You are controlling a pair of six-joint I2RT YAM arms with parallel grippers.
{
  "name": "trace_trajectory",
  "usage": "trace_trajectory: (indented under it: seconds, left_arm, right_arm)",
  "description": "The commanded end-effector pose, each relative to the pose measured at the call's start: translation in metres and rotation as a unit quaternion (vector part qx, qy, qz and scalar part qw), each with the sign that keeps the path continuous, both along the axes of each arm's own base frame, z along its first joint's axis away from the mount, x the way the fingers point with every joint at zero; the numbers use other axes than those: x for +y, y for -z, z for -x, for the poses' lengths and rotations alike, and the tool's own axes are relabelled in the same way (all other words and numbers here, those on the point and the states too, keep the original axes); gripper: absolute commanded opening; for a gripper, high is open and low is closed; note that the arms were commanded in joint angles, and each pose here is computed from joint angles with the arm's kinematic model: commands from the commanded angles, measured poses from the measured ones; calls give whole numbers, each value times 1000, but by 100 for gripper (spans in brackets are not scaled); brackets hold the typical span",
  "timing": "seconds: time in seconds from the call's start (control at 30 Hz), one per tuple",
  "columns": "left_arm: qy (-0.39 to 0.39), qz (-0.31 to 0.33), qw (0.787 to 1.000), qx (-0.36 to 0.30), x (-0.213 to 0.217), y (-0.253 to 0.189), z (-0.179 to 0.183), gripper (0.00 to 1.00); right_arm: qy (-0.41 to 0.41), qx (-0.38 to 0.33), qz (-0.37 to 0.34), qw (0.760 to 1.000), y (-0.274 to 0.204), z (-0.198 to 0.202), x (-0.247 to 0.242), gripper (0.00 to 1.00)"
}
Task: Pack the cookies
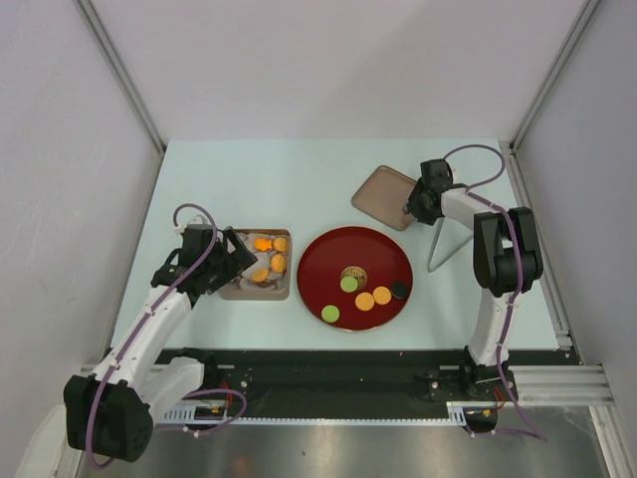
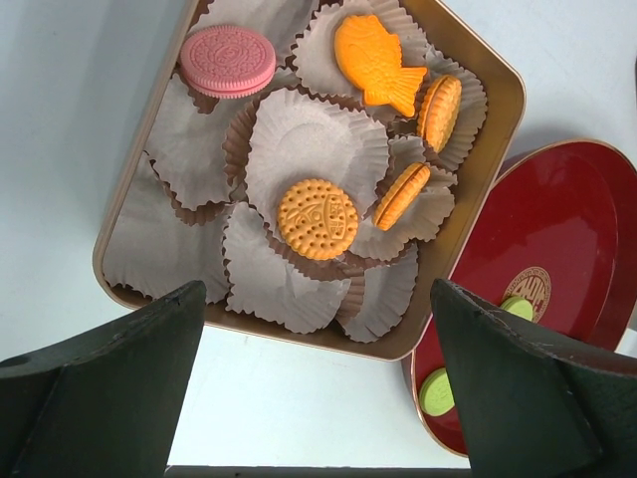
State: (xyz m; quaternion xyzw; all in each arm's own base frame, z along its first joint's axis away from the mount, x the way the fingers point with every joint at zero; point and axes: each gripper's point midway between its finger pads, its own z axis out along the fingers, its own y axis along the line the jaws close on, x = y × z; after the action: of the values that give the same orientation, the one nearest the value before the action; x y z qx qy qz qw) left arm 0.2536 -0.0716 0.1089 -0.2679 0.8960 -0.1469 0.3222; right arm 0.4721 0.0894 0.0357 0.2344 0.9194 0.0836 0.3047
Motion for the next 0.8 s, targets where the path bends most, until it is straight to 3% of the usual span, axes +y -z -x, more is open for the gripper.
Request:
trace_trajectory:
  seconds: [0.0, 0.17, 0.3, 0.37, 0.47, 0.77]
  left_arm:
    - [3, -12, 1000, -4, 3, 1, -1, 100]
    - [2, -14, 1000, -3, 3, 1, -1, 100]
    - [1, -13, 1000, 0, 3, 2, -2, 100]
    - [0, -13, 1000, -1, 3, 2, -2, 100]
    - [0, -14, 1000, -2, 3, 1, -2, 100]
    - [-8, -16, 1000, -21, 5, -13, -11, 100]
  right_arm:
    - [-1, -8, 16, 1000, 6, -12, -2, 49]
    - [4, 14, 24, 1000, 24, -7, -5, 38]
    - [0, 19, 22, 1000, 27, -6, -4, 8]
    - [0, 19, 20, 1000, 25, -6, -3, 2]
    - [1, 7, 12, 1000, 11, -7, 0, 0]
    - [-27, -94, -28, 995, -95, -3, 37, 0]
